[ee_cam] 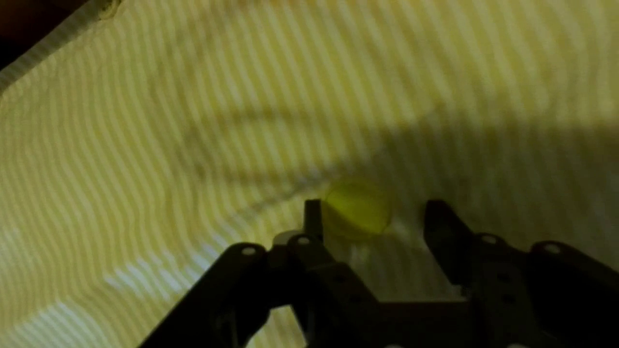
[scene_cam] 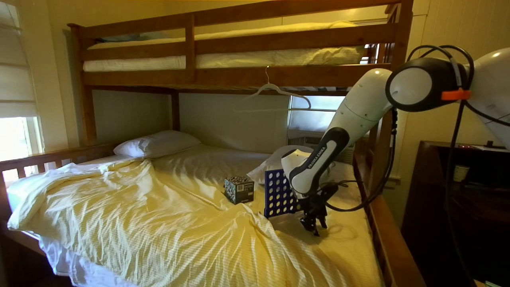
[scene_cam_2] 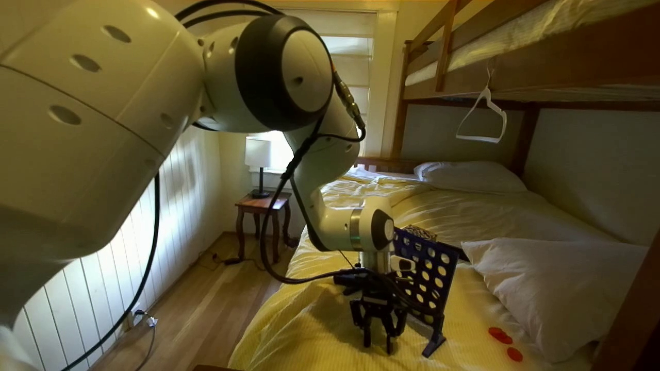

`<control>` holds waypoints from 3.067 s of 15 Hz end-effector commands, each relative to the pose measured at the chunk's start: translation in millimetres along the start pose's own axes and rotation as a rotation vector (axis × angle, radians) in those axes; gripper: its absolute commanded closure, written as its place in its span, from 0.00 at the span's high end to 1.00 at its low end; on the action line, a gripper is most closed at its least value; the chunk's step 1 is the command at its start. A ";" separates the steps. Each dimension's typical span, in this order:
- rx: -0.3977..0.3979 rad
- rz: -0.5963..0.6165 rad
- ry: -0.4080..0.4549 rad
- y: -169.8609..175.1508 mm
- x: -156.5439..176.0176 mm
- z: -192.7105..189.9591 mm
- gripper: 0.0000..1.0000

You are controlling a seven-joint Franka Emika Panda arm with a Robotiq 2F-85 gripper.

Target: Put the yellow chip inside the gameboard.

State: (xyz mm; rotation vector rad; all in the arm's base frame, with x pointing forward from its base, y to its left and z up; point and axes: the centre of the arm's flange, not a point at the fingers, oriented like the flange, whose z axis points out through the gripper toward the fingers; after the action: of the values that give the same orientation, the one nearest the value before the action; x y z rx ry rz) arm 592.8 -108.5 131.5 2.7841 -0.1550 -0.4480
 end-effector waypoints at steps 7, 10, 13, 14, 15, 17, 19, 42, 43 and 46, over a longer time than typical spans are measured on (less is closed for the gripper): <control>0.041 -0.022 -0.047 2.6 -3.4 -7.8 0.11; 0.056 -0.018 -0.047 4.7 -4.6 -8.8 0.11; 0.071 -0.018 -0.043 5.7 -5.4 -10.5 0.37; 0.071 -0.025 -0.040 5.8 -5.0 -11.0 0.62; 0.070 -0.029 -0.036 5.3 -4.4 -11.6 0.62; 0.069 -0.036 -0.036 3.8 -3.7 -12.8 0.71; 0.069 -0.044 -0.032 1.9 -3.6 -14.3 0.84; -0.035 -0.115 -0.092 -13.1 10.9 -10.1 0.74; -0.039 -0.119 -0.093 -13.9 12.0 -9.5 0.72; -0.050 -0.132 -0.093 -16.8 15.4 -9.2 0.53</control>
State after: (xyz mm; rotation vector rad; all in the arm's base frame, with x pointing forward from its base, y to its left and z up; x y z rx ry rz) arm 600.4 -93.9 133.5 2.7640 -0.0282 -0.5952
